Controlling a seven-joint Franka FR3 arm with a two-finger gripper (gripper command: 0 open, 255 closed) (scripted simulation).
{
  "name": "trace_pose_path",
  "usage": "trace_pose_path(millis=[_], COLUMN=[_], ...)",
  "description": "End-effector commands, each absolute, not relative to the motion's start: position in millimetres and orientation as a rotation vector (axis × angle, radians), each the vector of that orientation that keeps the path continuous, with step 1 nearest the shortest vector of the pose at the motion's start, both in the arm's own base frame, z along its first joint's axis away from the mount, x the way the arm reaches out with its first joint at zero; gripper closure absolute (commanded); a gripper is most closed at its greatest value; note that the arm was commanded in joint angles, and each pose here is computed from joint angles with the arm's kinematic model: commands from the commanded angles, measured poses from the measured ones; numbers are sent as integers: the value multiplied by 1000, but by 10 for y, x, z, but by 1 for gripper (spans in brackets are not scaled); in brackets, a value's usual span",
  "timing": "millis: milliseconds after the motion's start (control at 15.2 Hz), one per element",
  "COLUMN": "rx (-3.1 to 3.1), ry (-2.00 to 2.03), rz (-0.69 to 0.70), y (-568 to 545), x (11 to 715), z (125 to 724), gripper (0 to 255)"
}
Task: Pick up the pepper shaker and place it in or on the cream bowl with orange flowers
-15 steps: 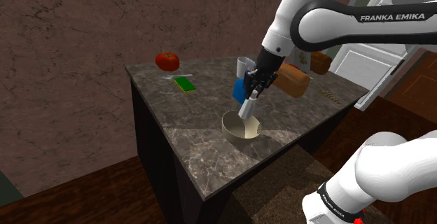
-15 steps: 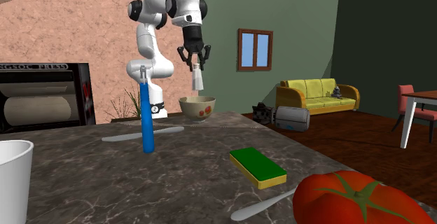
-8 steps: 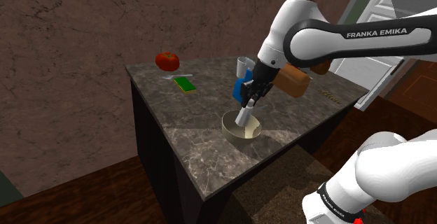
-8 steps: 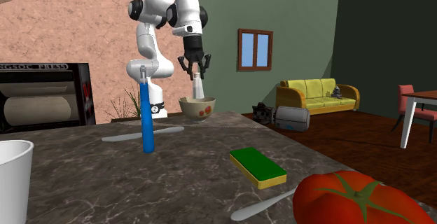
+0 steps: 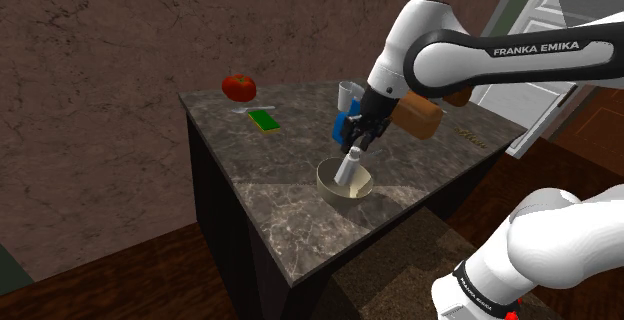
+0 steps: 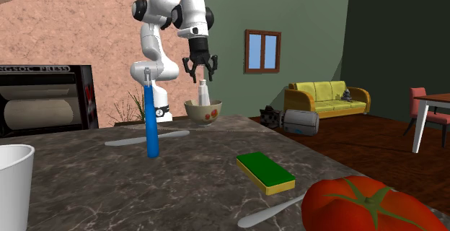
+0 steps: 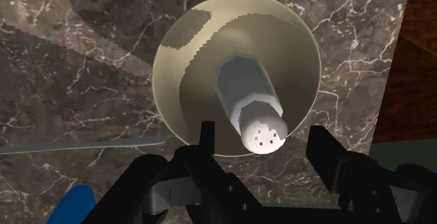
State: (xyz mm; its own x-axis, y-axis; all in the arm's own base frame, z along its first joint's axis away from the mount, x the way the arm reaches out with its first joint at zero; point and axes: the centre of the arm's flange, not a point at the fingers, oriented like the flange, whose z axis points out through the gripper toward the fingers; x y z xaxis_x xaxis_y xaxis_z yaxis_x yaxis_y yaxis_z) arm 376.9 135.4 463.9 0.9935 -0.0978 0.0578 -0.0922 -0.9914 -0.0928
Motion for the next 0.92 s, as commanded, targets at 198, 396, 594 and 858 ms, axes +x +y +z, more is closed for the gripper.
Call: trace_pose_path(millis=[198,396,594,858], rx=[-3046,-3046,-3046,-3046], ry=[145,145,145,145], rz=[-95,-95,-95,-95], y=[1354,1331,1310,1310], x=[3769,3751,3735,3735], z=[4639,4901,5136,5136], gripper=[0,0,0,0])
